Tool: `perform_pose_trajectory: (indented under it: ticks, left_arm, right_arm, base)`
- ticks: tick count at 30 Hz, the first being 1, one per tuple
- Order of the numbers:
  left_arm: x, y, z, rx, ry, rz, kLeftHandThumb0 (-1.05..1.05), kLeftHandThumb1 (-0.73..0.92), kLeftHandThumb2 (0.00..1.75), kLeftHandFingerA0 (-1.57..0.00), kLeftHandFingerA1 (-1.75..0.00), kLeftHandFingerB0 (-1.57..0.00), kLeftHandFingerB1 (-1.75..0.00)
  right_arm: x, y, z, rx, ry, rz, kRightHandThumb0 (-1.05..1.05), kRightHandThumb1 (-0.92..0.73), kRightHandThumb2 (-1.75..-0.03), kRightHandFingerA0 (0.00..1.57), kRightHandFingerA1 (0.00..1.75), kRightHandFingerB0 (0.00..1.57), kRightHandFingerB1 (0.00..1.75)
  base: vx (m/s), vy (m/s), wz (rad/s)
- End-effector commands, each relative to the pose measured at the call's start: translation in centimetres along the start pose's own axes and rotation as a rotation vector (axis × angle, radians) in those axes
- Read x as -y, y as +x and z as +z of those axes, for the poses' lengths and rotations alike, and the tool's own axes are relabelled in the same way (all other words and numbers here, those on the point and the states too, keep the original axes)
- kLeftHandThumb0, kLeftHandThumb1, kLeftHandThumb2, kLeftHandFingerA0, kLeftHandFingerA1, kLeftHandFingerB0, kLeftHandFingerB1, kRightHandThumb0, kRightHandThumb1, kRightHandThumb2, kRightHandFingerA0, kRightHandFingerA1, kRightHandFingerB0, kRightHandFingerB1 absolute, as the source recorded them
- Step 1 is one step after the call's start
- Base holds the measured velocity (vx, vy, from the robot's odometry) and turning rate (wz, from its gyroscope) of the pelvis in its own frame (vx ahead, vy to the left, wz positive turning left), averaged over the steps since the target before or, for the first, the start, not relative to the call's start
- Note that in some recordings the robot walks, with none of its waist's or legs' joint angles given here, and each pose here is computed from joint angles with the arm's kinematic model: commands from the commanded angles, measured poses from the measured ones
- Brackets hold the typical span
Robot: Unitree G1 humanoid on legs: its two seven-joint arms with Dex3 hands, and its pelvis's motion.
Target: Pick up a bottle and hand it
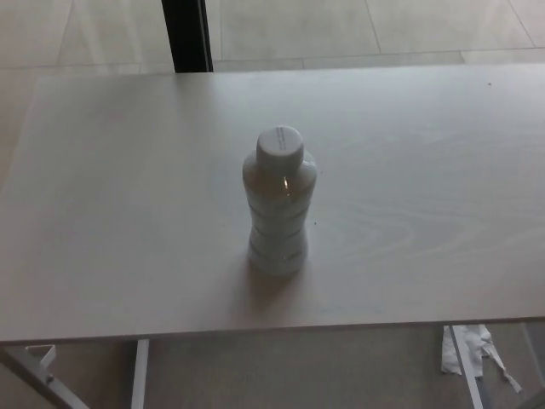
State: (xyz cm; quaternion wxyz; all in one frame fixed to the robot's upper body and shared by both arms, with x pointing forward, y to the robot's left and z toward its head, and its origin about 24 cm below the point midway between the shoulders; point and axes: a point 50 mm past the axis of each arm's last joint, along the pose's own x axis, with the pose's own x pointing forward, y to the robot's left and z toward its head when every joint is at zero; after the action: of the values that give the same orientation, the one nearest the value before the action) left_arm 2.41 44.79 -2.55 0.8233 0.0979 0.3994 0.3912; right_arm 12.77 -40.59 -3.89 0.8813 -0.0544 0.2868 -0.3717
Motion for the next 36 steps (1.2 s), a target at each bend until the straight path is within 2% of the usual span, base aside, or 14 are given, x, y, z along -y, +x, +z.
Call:
perform_pose_trajectory:
  ticks: [1,3,4,7,9,13,15,16,19,21,27,33,35,36]
  left_arm:
    - [-4.2,-0.6,1.0,0.116,-0.263,0.119,-0.6,0.52,0.56,-0.83,-0.66,-0.57,-0.5]
    - [-4.5,-0.6,1.0,0.112,-0.288,0.131,-0.58,0.52,0.56,-0.82,-0.68,-0.55,-0.49]
    - [-5.1,-0.8,0.8,0.102,-0.338,0.166,-0.59,0.47,0.57,-0.82,-0.75,-0.53,-0.51]
    - [-6.3,-0.9,1.6,0.151,-0.397,0.22,-0.62,0.55,0.57,-0.74,-0.73,-0.56,-0.49]
    - [-6.3,-0.7,2.8,0.195,-0.416,0.215,-0.63,0.57,0.58,-0.75,-0.69,-0.59,-0.48]
    - [-5.7,-0.2,6.9,0.32,-0.474,0.183,-0.65,0.53,0.57,-0.75,-0.69,-0.58,-0.48]
    - [-4.8,-0.1,9.9,0.408,-0.44,0.131,-0.71,0.41,0.85,-0.78,-0.65,-0.56,-0.54]
    - [-4.1,-0.2,11.3,0.448,-0.427,0.1,-0.7,0.52,0.57,-0.84,-0.55,-0.65,-0.43]
    - [-0.5,-0.7,15.8,0.568,-0.35,-0.058,-0.74,0.36,0.79,-0.82,-0.56,-0.62,-0.51]
    - [0.9,-1.2,16.9,0.604,-0.329,-0.122,-0.76,0.45,0.56,-0.87,-0.47,-0.74,-0.41]
    - [8.6,-3.8,21.7,0.789,-0.159,-0.454,-0.69,0.35,0.73,-0.66,-0.51,-0.53,-0.47]
    - [19.5,-10.0,26.2,0.931,0.092,-0.702,-0.65,0.54,0.56,-0.42,-0.53,-0.34,-0.39]
    - [20.9,-11.0,26.2,0.952,0.151,-0.736,-0.68,0.41,0.87,-0.37,-0.62,-0.19,-0.46]
    - [22.0,-11.8,26.2,0.956,0.171,-0.775,-0.71,0.42,0.86,-0.32,-0.59,-0.21,-0.47]
  right_arm:
    - [3.3,-0.3,0.1,0.059,0.236,-0.135,-0.63,0.04,-0.96,0.37,0.98,0.1,0.8]
    - [3.3,-0.3,-0.1,0.05,0.234,-0.134,-0.61,0.04,-0.95,0.29,0.92,0.1,0.79]
    - [3.4,-0.4,-0.5,0.031,0.222,-0.12,-1.05,-0.35,-0.97,0.2,1.75,0.0,1.31]
    - [3.5,-0.4,-1.0,-0.009,0.223,-0.112,-1.05,-0.25,-1.15,0.7,1.49,0.03,0.94]
    - [3.5,-0.4,-1.2,-0.024,0.257,-0.114,-1.05,-0.29,-1.0,0.24,1.75,0.0,1.28]
    - [3.5,-0.4,-1.8,-0.037,0.261,-0.095,-1.05,-0.2,-1.13,0.78,1.6,0.01,0.96]
    - [3.5,-0.3,-2.2,-0.062,0.234,-0.102,-1.05,-0.32,-0.94,1.11,1.39,0.0,1.36]
    - [3.5,-0.3,-2.3,-0.066,0.213,-0.096,-1.05,-0.24,-1.1,0.83,1.55,0.09,0.97]
    - [3.6,-0.2,-2.3,-0.065,0.218,-0.085,-1.05,-0.34,-0.81,0.74,1.59,0.0,1.41]
    - [3.6,-0.2,-2.2,-0.057,0.219,-0.085,-1.05,-0.15,-1.11,0.47,1.61,0.08,1.13]
    - [3.7,-0.3,-1.7,-0.034,0.174,-0.066,-1.05,-0.26,-0.89,0.66,1.61,0.0,1.47]
    - [3.1,-0.1,-1.7,-0.039,0.173,-0.064,-1.05,-0.18,-1.13,0.86,1.57,0.16,1.09]
    - [2.9,-0.1,-1.8,-0.038,0.168,-0.063,-1.05,-0.25,-0.98,0.4,1.74,0.0,1.54]
    - [2.9,-0.1,-1.8,-0.036,0.171,-0.057,-1.05,-0.17,-1.13,0.73,1.63,0.15,1.09]
  base:
    - [0.0,0.0,0.0]
    - [0.0,0.0,0.0]
    - [0.0,0.0,0.0]
    - [0.0,0.0,0.0]
    - [0.0,0.0,0.0]
    - [0.0,0.0,0.02]
    - [0.0,0.0,0.0]
    - [0.0,0.0,0.0]
    - [0.0,0.0,0.0]
    - [0.0,0.0,0.0]
    - [0.0,0.0,0.0]
    - [0.0,0.0,0.0]
    - [0.0,0.0,0.0]
    - [0.0,0.0,0.0]
